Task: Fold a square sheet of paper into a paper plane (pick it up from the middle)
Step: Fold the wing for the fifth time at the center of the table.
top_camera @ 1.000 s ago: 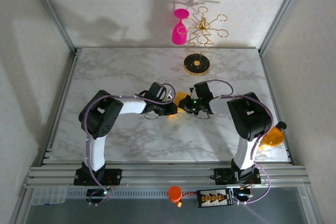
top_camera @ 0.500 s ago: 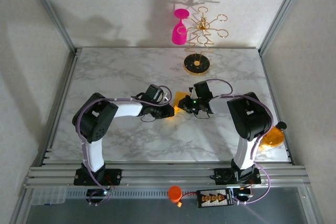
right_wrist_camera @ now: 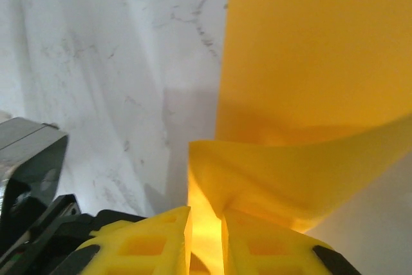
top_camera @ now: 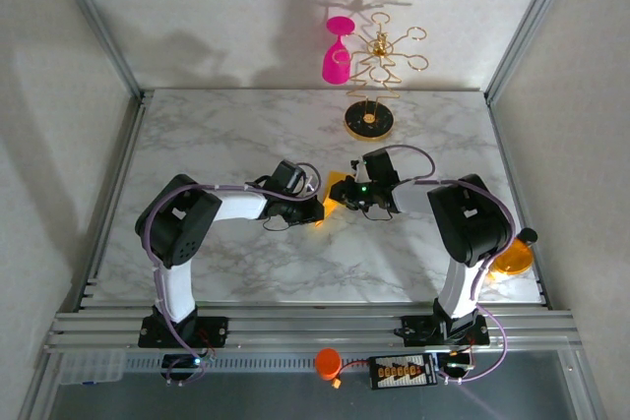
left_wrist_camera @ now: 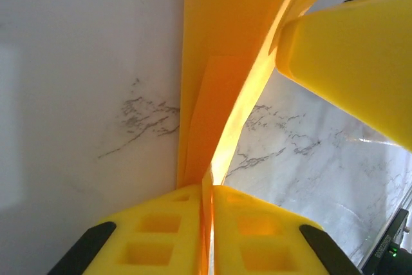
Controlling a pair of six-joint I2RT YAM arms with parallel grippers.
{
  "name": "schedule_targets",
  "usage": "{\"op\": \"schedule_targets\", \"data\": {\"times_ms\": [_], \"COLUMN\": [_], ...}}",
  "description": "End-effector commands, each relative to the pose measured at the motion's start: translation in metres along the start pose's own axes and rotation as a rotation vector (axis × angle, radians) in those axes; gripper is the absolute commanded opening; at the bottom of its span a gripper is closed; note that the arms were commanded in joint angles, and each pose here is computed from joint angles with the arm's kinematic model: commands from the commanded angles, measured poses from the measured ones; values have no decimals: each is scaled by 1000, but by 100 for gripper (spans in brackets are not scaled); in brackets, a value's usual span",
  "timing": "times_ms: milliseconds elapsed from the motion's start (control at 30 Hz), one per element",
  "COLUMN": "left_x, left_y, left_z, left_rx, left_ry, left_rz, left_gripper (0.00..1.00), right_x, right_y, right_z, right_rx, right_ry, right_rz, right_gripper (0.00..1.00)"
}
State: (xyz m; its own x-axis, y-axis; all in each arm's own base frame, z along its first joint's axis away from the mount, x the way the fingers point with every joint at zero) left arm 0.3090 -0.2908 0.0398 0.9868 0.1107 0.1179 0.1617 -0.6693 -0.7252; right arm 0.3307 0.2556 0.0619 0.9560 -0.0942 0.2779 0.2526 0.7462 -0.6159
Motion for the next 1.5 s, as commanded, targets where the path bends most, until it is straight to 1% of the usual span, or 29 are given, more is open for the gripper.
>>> {"op": "schedule_targets", "data": {"times_ms": [0,333,600,700,867,1000,1067,1200,1367,1467], "left_x": [-1,-6,0,1,3,5,6,6,7,9], "left_y": [-6,-4,-10,-11,-12,-15,-18,-21,-25,-27], "left_z": [10,13,1,-4,-10,-19,-23,-28,-28,-26], "left_rx": [47,52,25,19,27,31,40,77,154,211], "left_ry": [0,10,37,56,106,167,198,264,321,346], "left_rz": [-20,-11,-30,-36,-49,-74,-94,-136,-185,-196], "left_gripper": [14,16,16,15,13,12,11,7,3,1], "right_x": [-7,-19,-13,-9,2,9,9,12,23,28], "right_y": [-3,6,-2,-8,-24,-33,-35,-41,-64,-79], "right_z": [18,8,15,16,13,3,0,0,1,-3], "right_rx": [51,17,13,-15,-107,-189,-213,-217,-227,-262], "right_ry": [-53,-35,-53,-53,-22,12,23,40,81,103], "right_rz": [13,49,18,-12,-102,-145,-151,-171,-271,-326], "right_gripper": [22,22,22,25,36,42,43,45,47,49]}}
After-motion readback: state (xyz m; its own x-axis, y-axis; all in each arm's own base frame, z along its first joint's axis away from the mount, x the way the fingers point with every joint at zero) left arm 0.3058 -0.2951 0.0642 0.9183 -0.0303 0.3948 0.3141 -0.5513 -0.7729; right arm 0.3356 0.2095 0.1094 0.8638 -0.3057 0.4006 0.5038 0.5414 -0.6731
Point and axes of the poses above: each hand's point on the last joint's axis, 136 mm out from that joint toward the fingers, its own y axis out along the fingers, its own z axis along the line the jaws close on, x = y × z, the point moved 3 cm from there along -y, back along the fingers, and after that the axes turned 6 degrees about -y, right-handed, at the moved point
